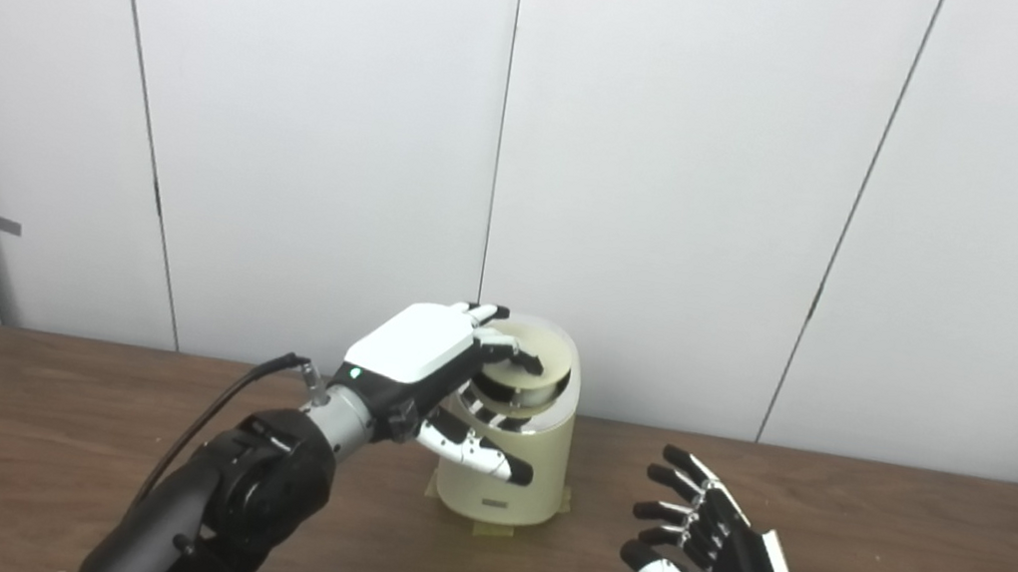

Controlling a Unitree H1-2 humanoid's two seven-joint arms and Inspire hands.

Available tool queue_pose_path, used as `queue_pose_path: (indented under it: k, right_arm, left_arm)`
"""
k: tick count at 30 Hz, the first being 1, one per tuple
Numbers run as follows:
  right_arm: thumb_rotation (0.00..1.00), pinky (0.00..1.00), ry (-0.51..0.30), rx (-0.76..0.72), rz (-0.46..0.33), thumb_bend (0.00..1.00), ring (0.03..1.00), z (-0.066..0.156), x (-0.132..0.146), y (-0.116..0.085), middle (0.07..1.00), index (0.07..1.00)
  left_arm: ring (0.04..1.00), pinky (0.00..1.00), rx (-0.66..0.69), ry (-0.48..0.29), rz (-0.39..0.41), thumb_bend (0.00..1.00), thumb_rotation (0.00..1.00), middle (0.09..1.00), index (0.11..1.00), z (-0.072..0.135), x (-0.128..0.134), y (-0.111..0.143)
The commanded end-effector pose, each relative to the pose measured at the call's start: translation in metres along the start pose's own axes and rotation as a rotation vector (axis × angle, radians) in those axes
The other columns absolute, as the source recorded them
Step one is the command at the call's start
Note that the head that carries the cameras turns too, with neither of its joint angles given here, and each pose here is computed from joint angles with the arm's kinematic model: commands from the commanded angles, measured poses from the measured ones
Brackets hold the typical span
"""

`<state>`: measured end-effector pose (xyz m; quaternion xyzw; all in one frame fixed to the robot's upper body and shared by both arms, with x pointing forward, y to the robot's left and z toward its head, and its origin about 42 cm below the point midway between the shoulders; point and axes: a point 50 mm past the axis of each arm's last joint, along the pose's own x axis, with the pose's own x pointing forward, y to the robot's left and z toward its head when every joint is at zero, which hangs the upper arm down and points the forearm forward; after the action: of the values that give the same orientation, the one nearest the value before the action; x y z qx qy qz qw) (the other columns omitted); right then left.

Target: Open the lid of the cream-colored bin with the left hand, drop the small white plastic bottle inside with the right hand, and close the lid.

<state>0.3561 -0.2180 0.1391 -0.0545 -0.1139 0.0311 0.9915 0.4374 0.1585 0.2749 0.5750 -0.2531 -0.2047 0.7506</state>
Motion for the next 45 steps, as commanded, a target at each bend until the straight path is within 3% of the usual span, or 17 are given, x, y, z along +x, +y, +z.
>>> queue_pose_path:
  k: [1,11,18,24,33,35,38,40,41,45]
  right_arm:
    - [0.4,0.55,-0.069,0.009,-0.012,0.86,0.668,0.018,0.01,0.0,0.802,0.837]
    - [0.39,0.56,-0.08,0.004,-0.007,0.86,0.669,0.021,0.01,0.0,0.799,0.837]
    - [0.4,0.57,-0.075,0.011,-0.01,0.86,0.678,0.022,0.008,0.0,0.801,0.839]
    - [0.39,0.56,-0.081,0.011,-0.005,0.85,0.673,0.023,0.008,0.0,0.799,0.839]
    - [0.38,0.57,-0.078,0.015,-0.007,0.84,0.675,0.022,0.009,0.0,0.797,0.837]
    - [0.38,0.57,-0.077,0.015,-0.008,0.84,0.676,0.022,0.009,-0.001,0.799,0.837]
    - [0.38,0.57,-0.076,0.016,-0.009,0.85,0.677,0.021,0.009,-0.002,0.801,0.838]
    - [0.39,0.57,-0.072,0.015,-0.01,0.86,0.673,0.02,0.009,-0.003,0.797,0.836]
    - [0.39,0.57,-0.071,0.014,-0.01,0.86,0.673,0.02,0.009,-0.003,0.797,0.836]
    - [0.38,0.56,-0.073,0.019,-0.012,0.85,0.67,0.021,0.008,-0.004,0.797,0.834]
  left_arm:
    - [0.976,1.0,0.088,-0.038,0.036,0.92,0.54,0.798,0.79,0.002,0.002,0.013]
    - [0.989,1.0,0.281,-0.039,-0.087,0.93,0.54,0.795,0.788,0.009,0.0,-0.005]
    - [0.997,1.0,0.245,0.005,-0.169,0.93,0.54,0.775,0.775,0.009,-0.003,-0.02]
    - [0.988,1.0,0.202,0.02,-0.189,0.92,0.57,0.776,0.769,0.005,-0.005,-0.028]
    - [0.963,1.0,0.059,-0.023,0.075,0.81,0.54,0.82,0.815,0.008,-0.014,0.004]
    - [0.953,1.0,-0.01,-0.017,0.182,0.78,0.5,0.837,0.839,0.006,-0.019,0.021]
    - [0.912,0.92,-0.083,-0.021,0.321,0.75,0.47,0.846,0.862,0.0,-0.027,0.037]
    - [0.867,0.77,-0.141,-0.02,0.425,0.73,0.43,0.859,0.87,-0.007,-0.033,0.045]
    - [0.859,0.75,-0.178,-0.014,0.472,0.72,0.42,0.861,0.871,-0.011,-0.037,0.046]
    - [0.87,0.79,-0.3,0.02,0.576,0.67,0.35,0.867,0.887,-0.017,-0.052,0.042]
